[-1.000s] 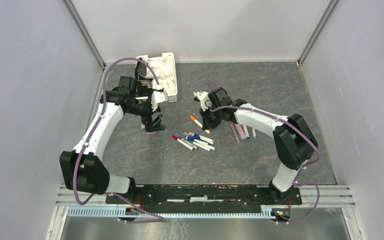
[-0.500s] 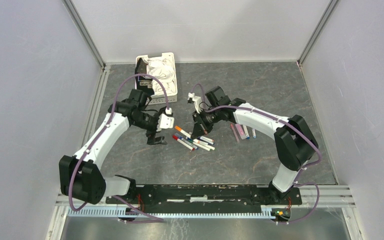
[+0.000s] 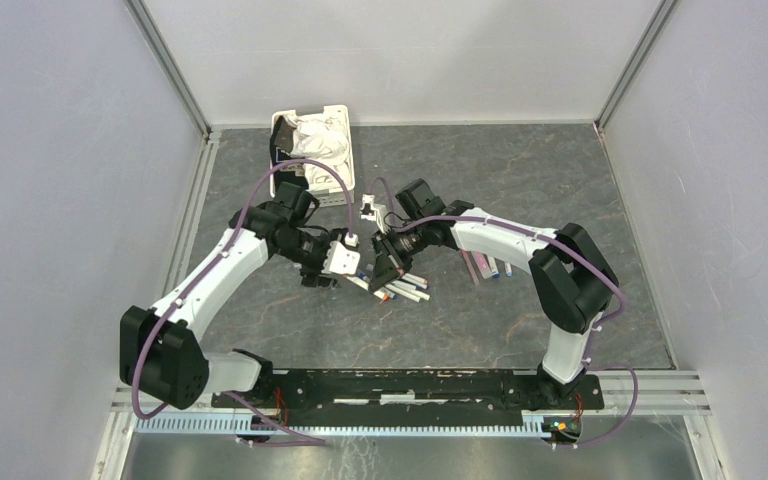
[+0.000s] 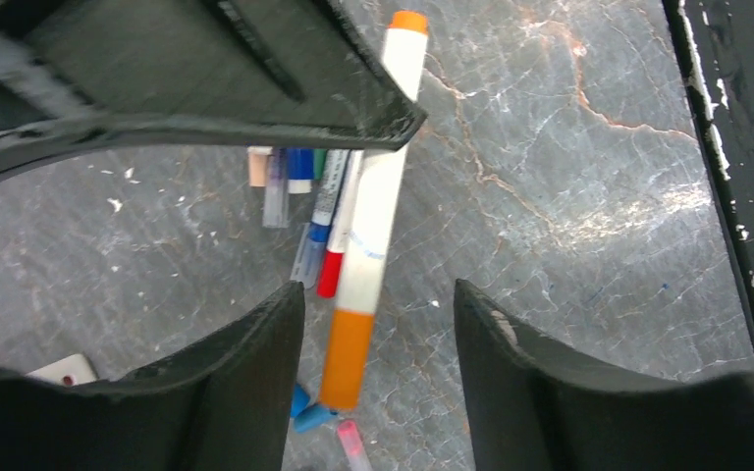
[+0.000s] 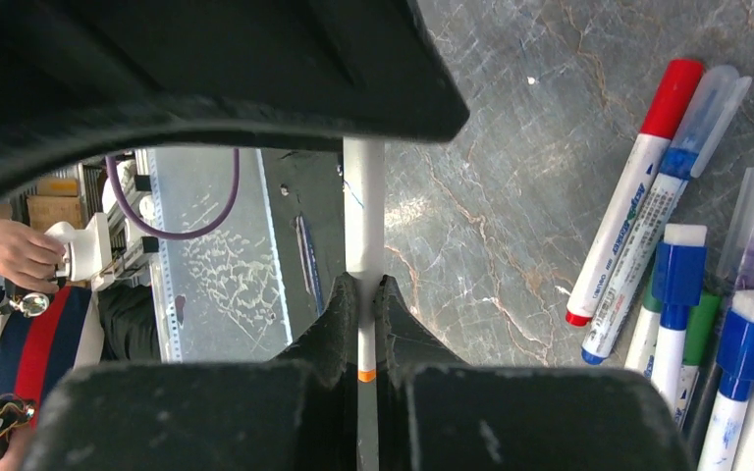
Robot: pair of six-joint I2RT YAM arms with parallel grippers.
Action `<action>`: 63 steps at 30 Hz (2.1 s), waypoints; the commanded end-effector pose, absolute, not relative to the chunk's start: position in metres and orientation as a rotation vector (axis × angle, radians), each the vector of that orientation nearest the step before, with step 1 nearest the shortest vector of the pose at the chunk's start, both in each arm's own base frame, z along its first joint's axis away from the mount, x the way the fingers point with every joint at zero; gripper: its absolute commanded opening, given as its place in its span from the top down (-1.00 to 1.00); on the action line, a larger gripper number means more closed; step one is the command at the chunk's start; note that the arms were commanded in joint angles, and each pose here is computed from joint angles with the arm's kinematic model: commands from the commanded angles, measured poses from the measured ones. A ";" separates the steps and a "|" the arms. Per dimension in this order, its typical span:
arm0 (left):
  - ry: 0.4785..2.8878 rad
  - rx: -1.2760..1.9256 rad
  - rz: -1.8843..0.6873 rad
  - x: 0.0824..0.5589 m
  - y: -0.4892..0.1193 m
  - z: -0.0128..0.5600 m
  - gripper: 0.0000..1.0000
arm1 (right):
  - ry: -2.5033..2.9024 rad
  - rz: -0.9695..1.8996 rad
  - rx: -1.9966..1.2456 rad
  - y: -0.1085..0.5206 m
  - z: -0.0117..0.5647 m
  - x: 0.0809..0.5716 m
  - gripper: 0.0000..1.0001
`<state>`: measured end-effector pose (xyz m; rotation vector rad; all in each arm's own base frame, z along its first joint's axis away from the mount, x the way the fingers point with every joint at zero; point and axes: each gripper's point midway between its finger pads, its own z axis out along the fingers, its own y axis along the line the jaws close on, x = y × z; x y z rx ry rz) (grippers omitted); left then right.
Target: Open the pen caps
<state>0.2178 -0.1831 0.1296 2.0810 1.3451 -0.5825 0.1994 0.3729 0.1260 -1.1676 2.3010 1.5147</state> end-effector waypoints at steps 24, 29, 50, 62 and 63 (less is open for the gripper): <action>1.323 2.114 -0.534 0.216 -0.195 0.134 0.95 | 2.193 1.709 -1.101 0.420 0.148 0.206 0.14; 1.329 2.097 -0.524 0.218 -0.196 0.138 0.96 | 2.214 1.718 -1.119 0.427 0.141 0.202 0.15; 1.545 2.096 -0.135 0.305 -0.101 0.124 0.95 | 2.341 1.544 -1.112 0.352 0.111 0.192 1.00; 1.756 1.824 -0.127 0.357 -0.106 0.082 0.95 | 2.541 0.792 -0.654 0.263 0.080 0.289 1.00; 1.770 1.796 -0.098 0.366 -0.104 0.079 0.95 | 2.544 0.706 -0.611 0.252 0.076 0.298 1.00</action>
